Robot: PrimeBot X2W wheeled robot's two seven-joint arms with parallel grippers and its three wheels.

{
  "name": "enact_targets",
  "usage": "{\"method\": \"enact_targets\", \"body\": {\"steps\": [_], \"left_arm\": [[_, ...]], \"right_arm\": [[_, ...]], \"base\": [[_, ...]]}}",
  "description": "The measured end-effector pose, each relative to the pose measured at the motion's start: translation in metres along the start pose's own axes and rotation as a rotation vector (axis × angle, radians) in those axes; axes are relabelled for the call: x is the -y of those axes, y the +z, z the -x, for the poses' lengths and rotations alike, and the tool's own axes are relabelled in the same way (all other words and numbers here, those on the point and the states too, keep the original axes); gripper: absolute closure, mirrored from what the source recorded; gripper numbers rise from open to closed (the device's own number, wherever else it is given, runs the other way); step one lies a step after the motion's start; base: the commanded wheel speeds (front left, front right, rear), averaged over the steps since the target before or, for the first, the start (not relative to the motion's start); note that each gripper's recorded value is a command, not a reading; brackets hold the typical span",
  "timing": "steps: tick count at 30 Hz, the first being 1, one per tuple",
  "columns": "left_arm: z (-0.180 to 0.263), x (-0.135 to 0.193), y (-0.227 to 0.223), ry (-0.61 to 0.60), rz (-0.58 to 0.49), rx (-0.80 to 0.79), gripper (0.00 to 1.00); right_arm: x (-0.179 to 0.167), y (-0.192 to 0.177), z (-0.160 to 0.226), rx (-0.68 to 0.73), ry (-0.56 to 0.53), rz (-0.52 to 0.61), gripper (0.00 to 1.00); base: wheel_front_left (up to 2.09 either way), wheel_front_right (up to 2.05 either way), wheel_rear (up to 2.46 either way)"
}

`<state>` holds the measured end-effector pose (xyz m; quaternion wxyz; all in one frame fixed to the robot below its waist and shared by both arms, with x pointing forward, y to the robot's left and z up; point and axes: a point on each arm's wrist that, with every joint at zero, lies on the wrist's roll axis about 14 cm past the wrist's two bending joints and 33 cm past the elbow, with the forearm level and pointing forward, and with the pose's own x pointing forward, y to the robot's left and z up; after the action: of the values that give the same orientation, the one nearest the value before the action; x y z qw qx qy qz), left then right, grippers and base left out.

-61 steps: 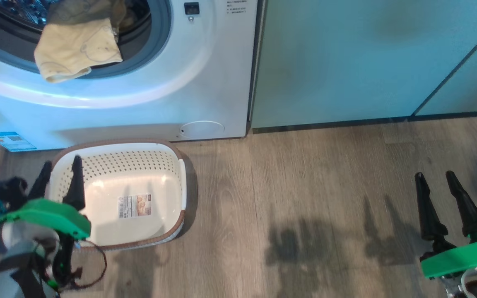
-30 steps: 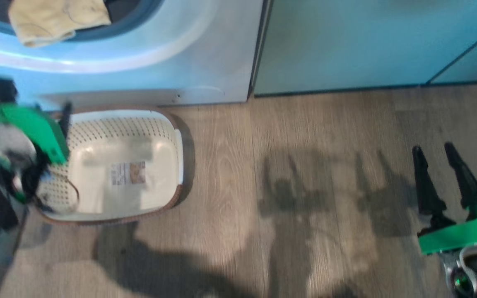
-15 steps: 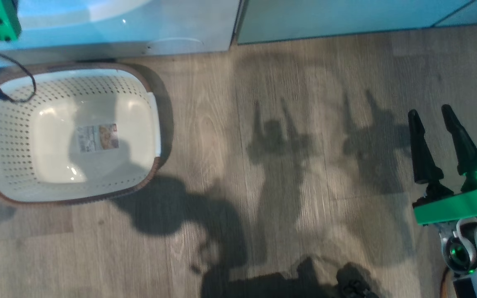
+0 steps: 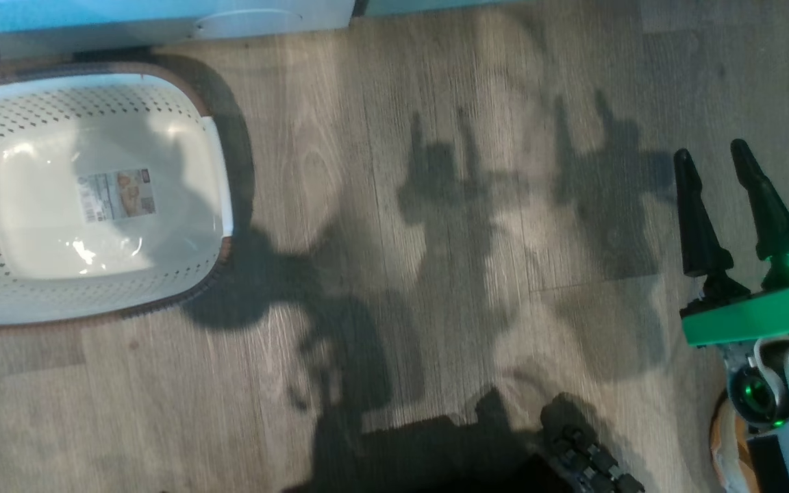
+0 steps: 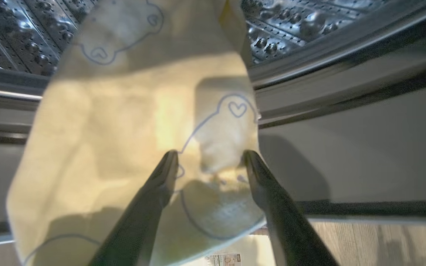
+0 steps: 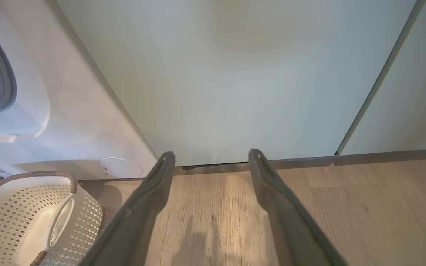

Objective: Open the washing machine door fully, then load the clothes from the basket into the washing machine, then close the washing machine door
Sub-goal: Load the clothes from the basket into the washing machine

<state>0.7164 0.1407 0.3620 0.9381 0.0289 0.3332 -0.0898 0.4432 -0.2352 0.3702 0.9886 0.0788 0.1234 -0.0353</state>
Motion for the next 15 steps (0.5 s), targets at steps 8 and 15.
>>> {"method": "enact_targets", "body": {"steps": [8, 15], "left_arm": [[-0.016, -0.002, -0.015, 0.013, -0.018, -0.071, 0.0], [-0.02, -0.007, -0.017, 0.026, -0.036, -0.066, 1.0]], "right_arm": [[0.002, -0.005, -0.004, -0.012, -0.005, 0.004, 0.0], [0.002, -0.008, -0.004, -0.017, -0.007, 0.002, 0.0]], "base": [[0.0, 0.0, 0.0], [0.0, 0.0, 0.0]]}}
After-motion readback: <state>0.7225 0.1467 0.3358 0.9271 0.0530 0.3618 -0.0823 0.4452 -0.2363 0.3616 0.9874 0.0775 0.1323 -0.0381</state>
